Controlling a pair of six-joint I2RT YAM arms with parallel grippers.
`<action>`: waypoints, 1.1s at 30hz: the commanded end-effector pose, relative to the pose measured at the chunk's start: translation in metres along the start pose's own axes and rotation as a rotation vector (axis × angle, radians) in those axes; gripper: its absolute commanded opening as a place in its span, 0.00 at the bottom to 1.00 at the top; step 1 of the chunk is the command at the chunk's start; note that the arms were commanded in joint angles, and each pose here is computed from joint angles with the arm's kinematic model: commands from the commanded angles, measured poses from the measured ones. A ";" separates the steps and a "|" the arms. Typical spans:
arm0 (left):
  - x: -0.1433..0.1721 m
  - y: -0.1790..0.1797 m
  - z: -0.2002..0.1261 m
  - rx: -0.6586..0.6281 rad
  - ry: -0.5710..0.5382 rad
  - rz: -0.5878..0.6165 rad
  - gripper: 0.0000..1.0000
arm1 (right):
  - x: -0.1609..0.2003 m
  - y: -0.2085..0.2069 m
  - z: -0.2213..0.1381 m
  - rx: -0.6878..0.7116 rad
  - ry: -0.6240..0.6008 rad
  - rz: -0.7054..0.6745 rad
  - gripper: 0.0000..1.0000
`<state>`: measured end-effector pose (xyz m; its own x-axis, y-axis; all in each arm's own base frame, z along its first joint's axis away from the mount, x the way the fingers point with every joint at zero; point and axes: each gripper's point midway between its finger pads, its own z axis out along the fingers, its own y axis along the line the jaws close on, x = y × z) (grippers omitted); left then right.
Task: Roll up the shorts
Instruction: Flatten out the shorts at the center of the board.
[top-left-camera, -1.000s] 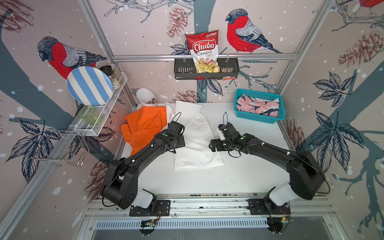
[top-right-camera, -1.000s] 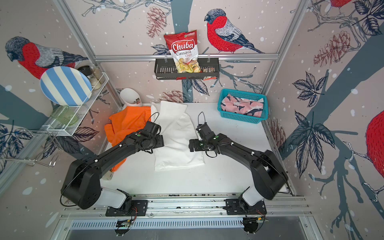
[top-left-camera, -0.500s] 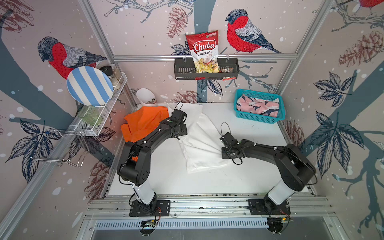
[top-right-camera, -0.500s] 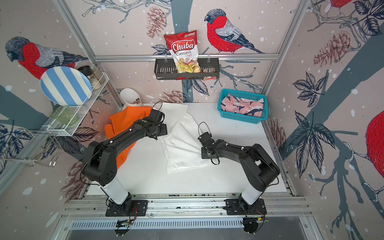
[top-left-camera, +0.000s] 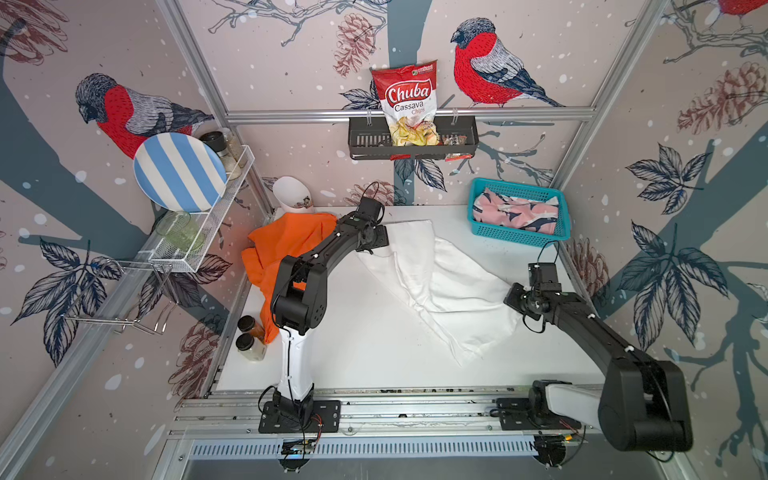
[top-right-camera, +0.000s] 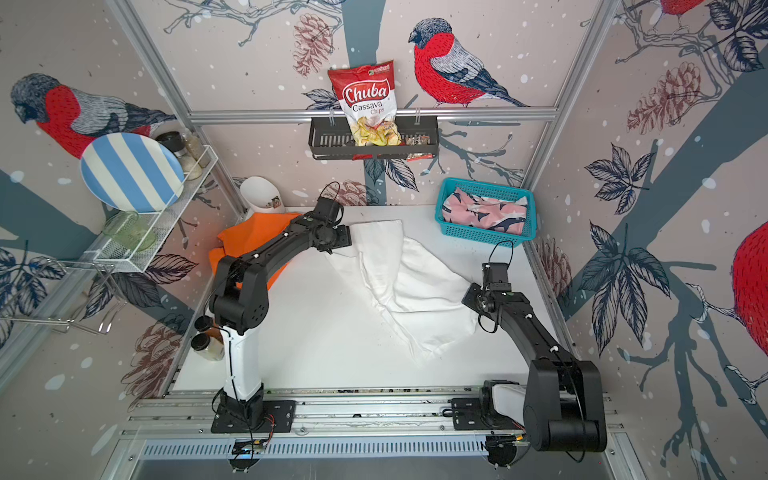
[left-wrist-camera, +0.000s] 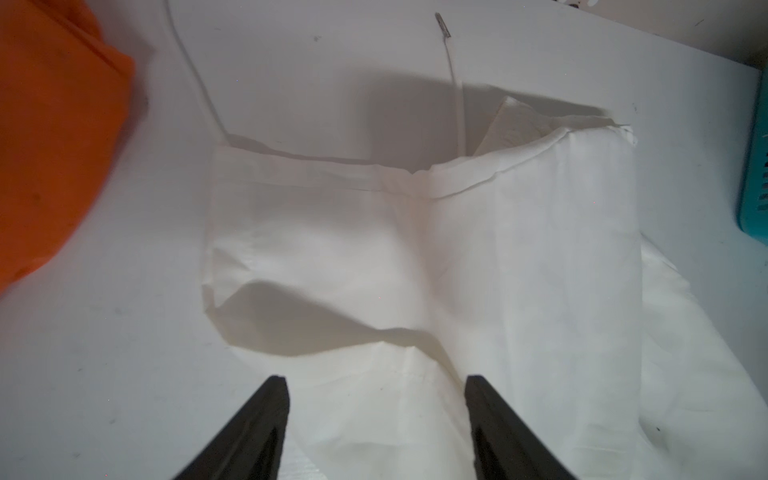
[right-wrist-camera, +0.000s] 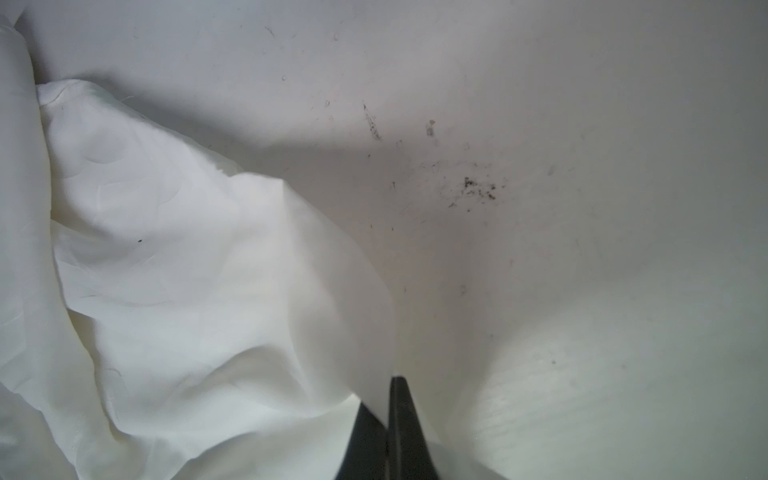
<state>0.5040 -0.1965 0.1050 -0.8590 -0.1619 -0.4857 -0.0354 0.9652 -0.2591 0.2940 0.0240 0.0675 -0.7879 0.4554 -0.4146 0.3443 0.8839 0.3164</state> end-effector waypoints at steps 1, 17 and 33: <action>0.002 -0.018 0.009 0.104 0.043 0.013 0.70 | -0.001 0.009 0.001 -0.062 0.014 -0.014 0.00; 0.074 -0.030 0.024 0.183 0.166 0.011 0.24 | -0.005 0.009 -0.001 -0.067 -0.002 -0.011 0.00; -0.062 -0.042 -0.199 0.266 -0.330 0.021 0.00 | -0.082 0.158 -0.018 -0.320 -0.108 -0.196 0.00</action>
<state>0.4607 -0.2060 0.2507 -0.7456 -0.2189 -0.6294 0.1301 0.8785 -0.4597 0.3693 0.0961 0.1257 -0.8073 0.3319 -0.4879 0.1194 0.9016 0.4158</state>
